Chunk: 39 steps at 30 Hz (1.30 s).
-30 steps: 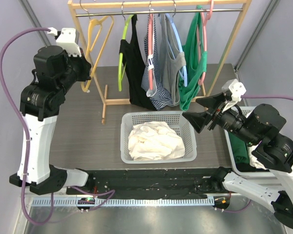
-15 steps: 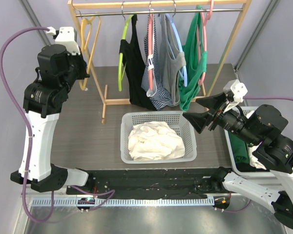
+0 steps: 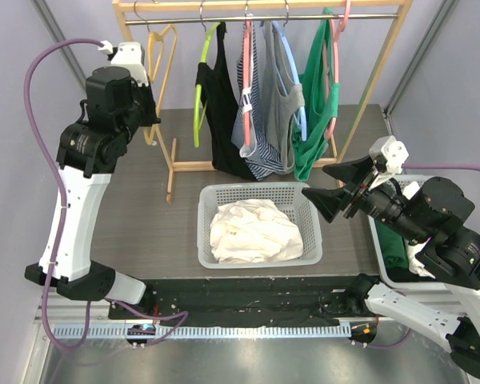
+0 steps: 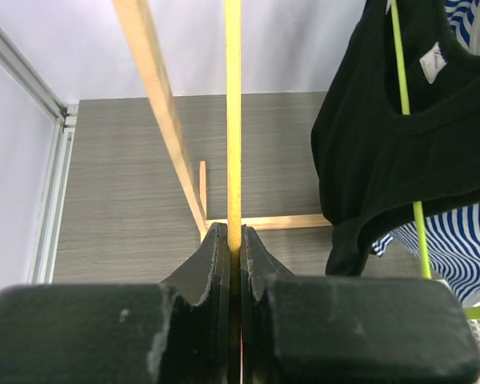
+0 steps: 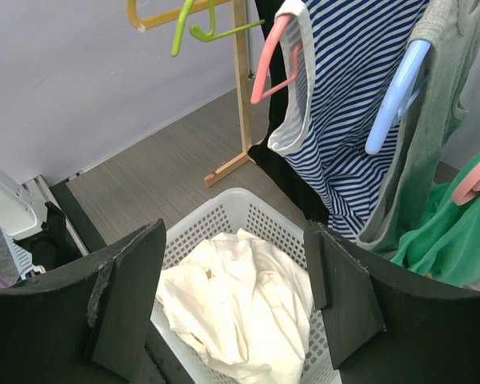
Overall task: Remove the tank top from the hanger
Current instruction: Place the hanger at the clothesline.
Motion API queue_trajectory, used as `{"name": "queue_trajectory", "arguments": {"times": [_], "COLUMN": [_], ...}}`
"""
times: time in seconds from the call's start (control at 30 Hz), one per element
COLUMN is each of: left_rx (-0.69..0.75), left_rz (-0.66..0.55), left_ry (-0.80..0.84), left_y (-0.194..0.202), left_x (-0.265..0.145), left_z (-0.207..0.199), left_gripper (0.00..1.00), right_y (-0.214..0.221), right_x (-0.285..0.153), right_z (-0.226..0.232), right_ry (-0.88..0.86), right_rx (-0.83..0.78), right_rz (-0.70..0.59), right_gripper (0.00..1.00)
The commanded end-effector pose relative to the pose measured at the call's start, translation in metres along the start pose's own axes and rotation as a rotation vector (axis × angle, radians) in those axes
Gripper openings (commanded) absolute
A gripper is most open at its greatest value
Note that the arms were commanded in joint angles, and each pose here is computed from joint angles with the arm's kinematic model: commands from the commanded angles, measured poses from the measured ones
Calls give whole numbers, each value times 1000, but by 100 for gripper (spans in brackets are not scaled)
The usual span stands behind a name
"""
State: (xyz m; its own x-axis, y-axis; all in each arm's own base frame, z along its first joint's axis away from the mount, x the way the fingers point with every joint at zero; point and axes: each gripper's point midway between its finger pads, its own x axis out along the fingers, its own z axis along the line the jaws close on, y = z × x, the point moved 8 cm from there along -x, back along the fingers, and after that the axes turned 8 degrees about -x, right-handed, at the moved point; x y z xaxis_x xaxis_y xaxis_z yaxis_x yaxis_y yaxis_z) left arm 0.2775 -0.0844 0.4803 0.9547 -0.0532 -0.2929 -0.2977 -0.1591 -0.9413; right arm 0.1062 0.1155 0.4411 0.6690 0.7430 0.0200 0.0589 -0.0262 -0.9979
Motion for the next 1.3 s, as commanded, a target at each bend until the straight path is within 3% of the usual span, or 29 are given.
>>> {"name": "queue_trajectory", "arguments": {"times": [0.0, 0.33, 0.63, 1.27], "left_rx": [-11, 71, 111, -189], "left_rz": [-109, -63, -153, -285], "left_ry": [7, -21, -166, -224], "left_y": [-20, 2, -3, -14], "left_x": [-4, 1, 5, 12], "left_z": [-7, -14, -17, -41], "left_gripper": [0, 0, 0, 0], "right_y": [-8, -6, -6, -1], "right_x": [-3, -2, -2, 3], "right_z": [-1, 0, 0, 6], "right_ry": [5, 0, -8, -58], "right_rx": [-5, -12, -9, 15], "right_rz": [-52, -47, -48, -26], "right_gripper": [77, 76, 74, 70]}}
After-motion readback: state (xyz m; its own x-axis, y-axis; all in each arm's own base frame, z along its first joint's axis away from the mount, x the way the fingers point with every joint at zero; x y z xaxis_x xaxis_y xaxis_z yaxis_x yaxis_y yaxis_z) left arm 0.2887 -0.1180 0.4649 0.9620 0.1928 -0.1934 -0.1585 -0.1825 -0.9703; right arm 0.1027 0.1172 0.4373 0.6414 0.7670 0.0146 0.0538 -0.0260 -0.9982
